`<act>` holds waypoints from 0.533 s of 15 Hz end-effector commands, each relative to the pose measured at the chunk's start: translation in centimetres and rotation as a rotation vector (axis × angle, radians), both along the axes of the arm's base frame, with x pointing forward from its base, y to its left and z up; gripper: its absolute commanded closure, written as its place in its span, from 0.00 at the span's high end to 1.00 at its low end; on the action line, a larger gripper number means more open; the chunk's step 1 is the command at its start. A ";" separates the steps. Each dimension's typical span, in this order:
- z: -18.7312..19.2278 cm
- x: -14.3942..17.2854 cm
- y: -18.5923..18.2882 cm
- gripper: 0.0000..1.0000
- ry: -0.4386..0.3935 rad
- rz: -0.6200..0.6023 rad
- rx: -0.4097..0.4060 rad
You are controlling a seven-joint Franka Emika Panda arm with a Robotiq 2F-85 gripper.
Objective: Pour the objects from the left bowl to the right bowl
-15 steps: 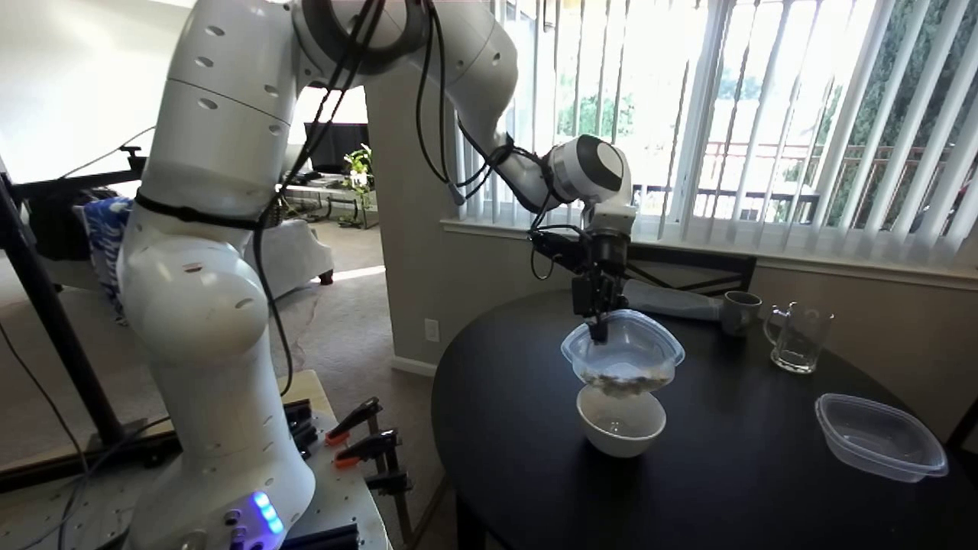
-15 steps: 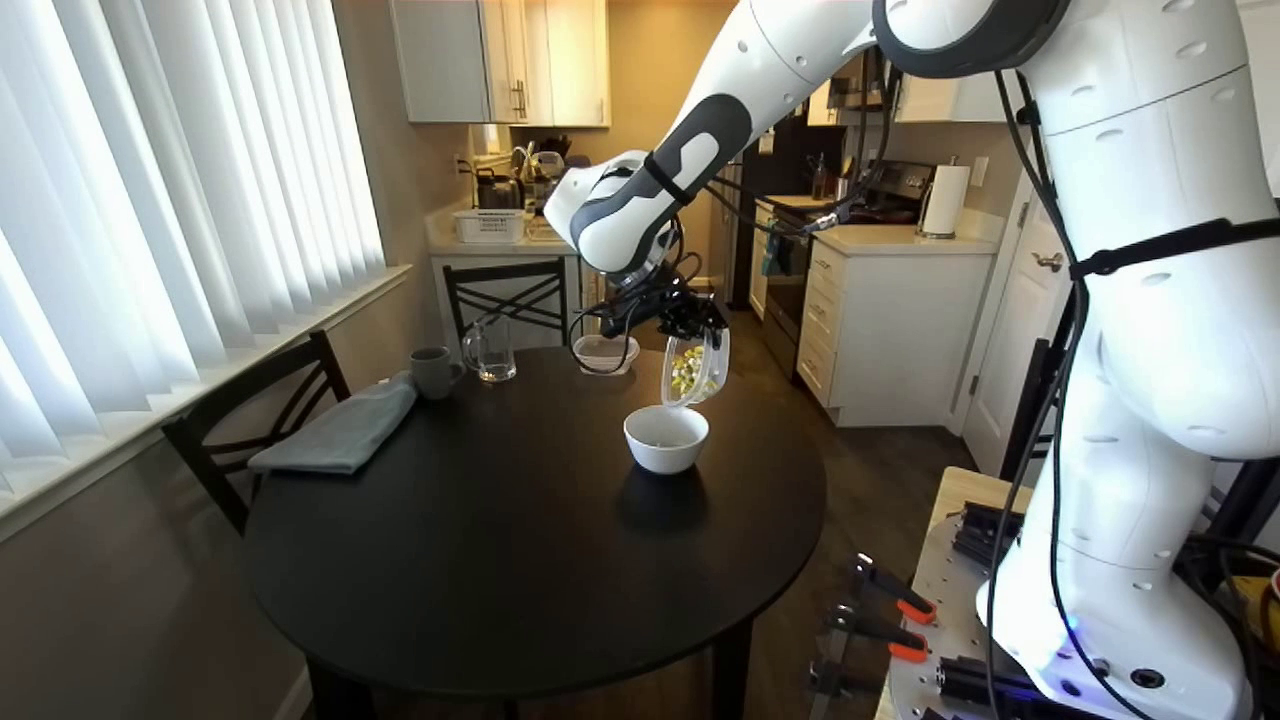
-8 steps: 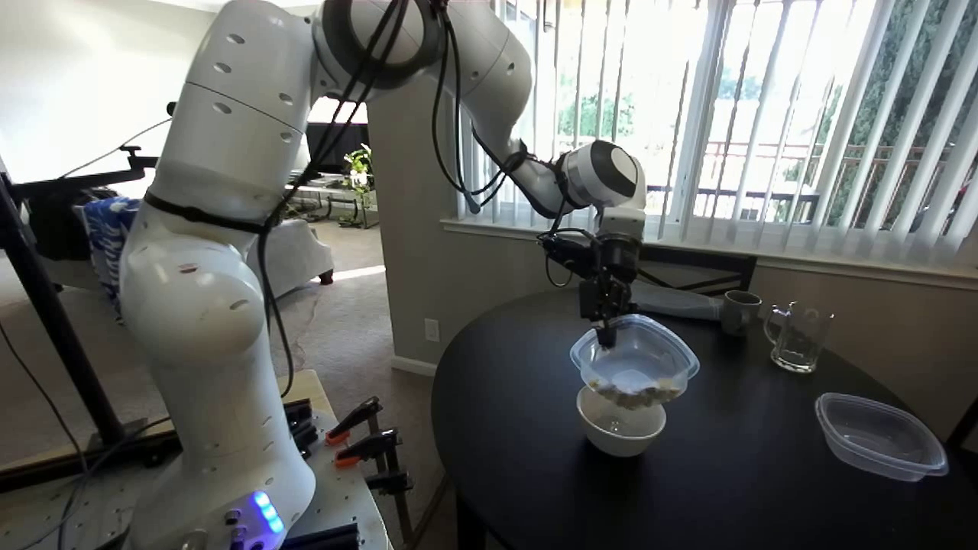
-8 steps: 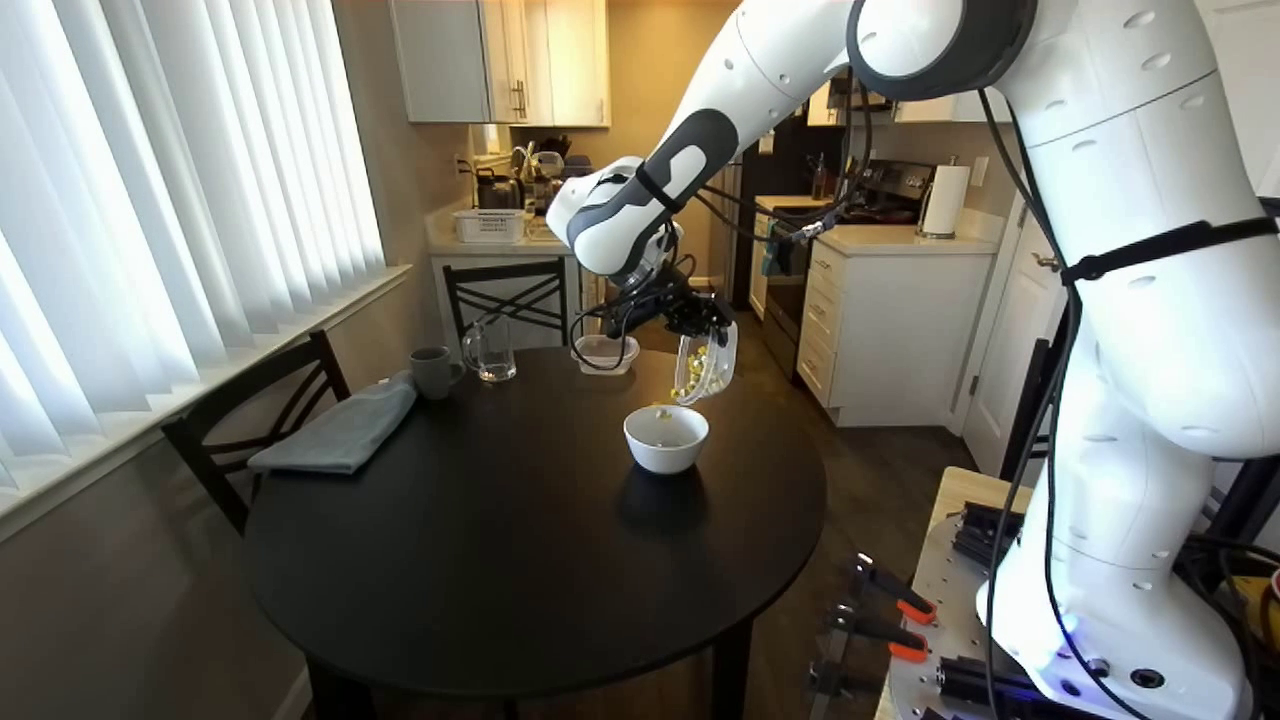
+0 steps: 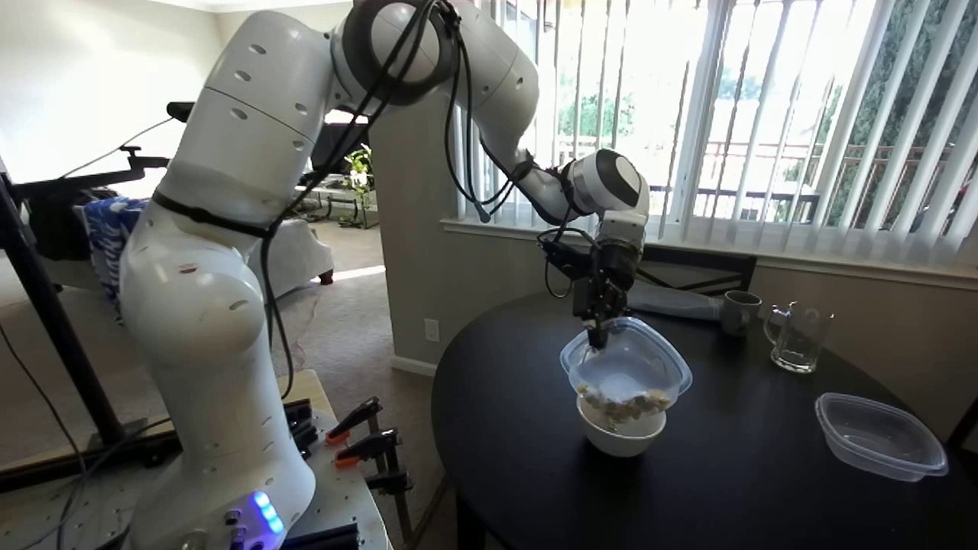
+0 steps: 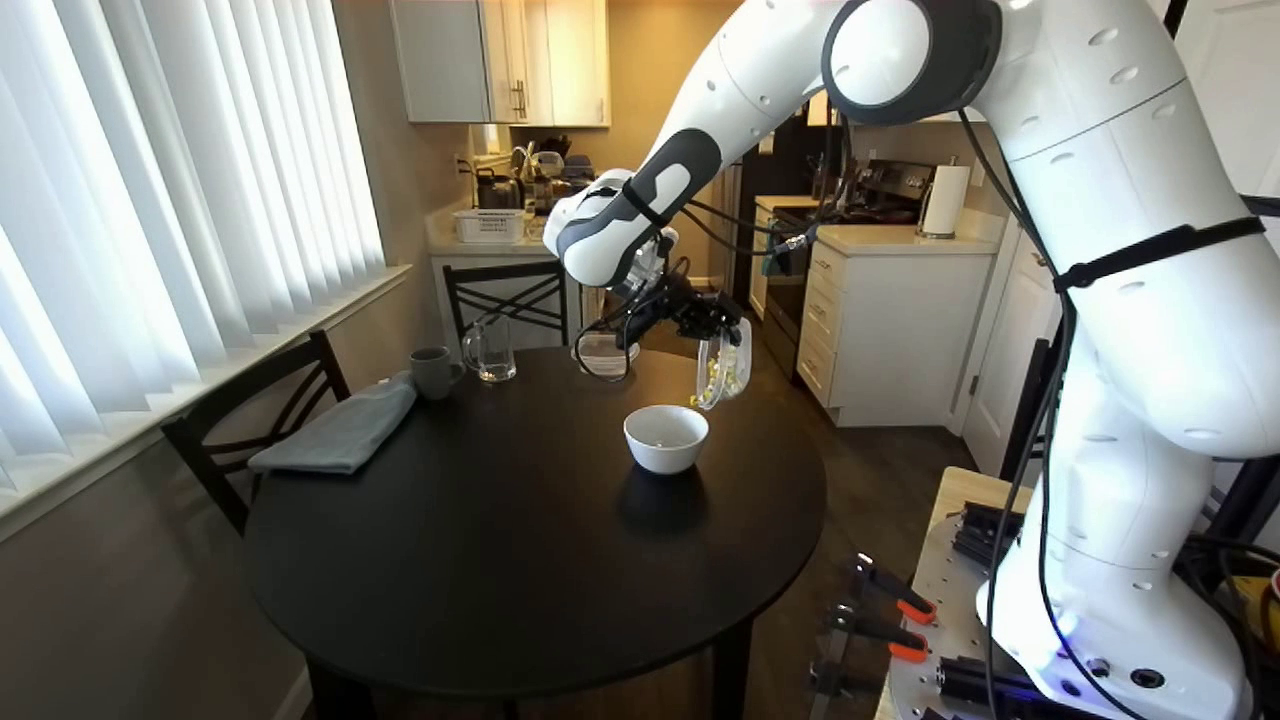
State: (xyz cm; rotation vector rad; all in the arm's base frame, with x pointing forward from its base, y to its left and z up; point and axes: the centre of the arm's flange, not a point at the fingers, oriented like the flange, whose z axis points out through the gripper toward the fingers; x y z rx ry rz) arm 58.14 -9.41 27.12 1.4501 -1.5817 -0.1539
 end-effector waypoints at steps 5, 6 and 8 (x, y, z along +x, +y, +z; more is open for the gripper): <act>1.4 1.9 2.4 0.01 0.079 -0.024 -0.040; 1.8 2.2 3.0 0.01 0.086 -0.025 -0.045; 2.6 2.7 3.9 0.01 0.103 -0.032 -0.057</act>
